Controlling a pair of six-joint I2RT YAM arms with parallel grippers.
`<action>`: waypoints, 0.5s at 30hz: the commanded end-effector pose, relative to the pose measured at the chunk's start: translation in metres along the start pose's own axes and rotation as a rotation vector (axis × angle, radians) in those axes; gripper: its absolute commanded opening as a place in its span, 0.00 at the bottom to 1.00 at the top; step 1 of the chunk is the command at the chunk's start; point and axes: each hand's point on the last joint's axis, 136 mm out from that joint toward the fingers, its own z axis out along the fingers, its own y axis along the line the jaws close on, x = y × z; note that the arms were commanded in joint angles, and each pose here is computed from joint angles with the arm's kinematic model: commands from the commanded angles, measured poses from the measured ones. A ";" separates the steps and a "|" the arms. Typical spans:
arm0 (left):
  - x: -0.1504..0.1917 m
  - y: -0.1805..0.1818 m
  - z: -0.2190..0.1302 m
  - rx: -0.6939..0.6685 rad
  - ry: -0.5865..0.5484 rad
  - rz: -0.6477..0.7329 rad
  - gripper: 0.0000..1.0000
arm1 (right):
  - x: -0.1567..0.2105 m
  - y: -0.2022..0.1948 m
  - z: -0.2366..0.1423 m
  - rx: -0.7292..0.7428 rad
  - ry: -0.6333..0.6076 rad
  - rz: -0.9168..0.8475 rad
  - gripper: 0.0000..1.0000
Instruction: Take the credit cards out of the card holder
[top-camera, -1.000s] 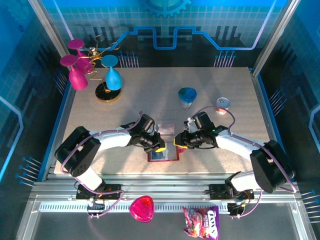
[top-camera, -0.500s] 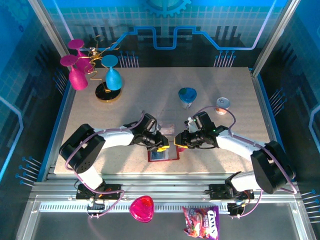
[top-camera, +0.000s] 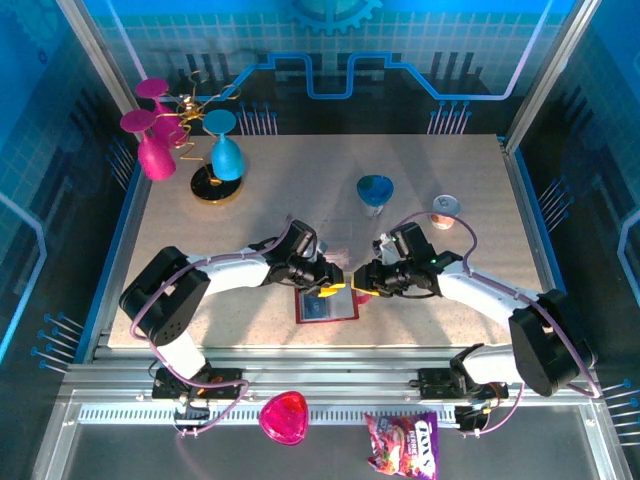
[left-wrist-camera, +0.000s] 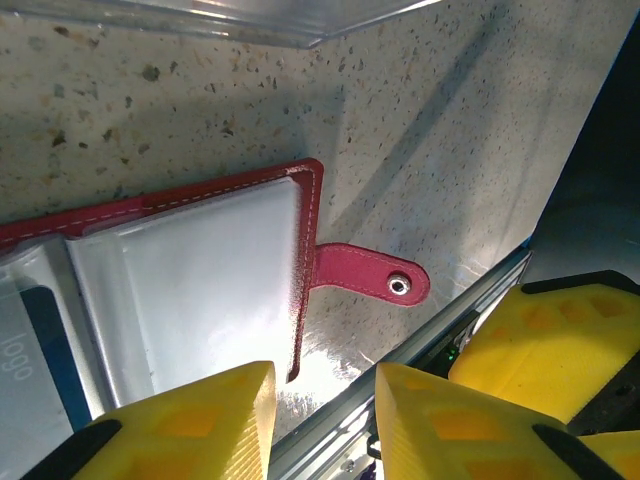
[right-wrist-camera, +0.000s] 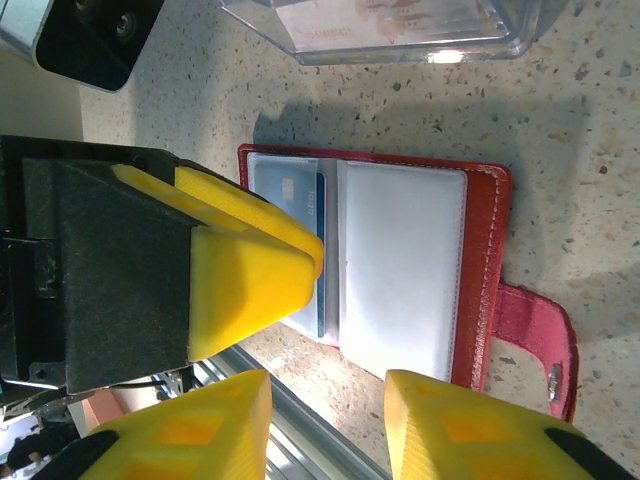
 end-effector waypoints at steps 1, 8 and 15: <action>0.005 -0.006 0.000 0.022 0.017 -0.003 0.32 | 0.001 -0.005 -0.003 0.014 0.000 0.004 0.35; 0.011 0.007 -0.006 0.002 0.001 -0.011 0.32 | 0.000 -0.002 0.007 -0.005 0.026 0.014 0.35; 0.018 0.021 -0.013 -0.020 -0.019 -0.018 0.31 | 0.003 0.005 0.022 -0.004 0.067 0.001 0.35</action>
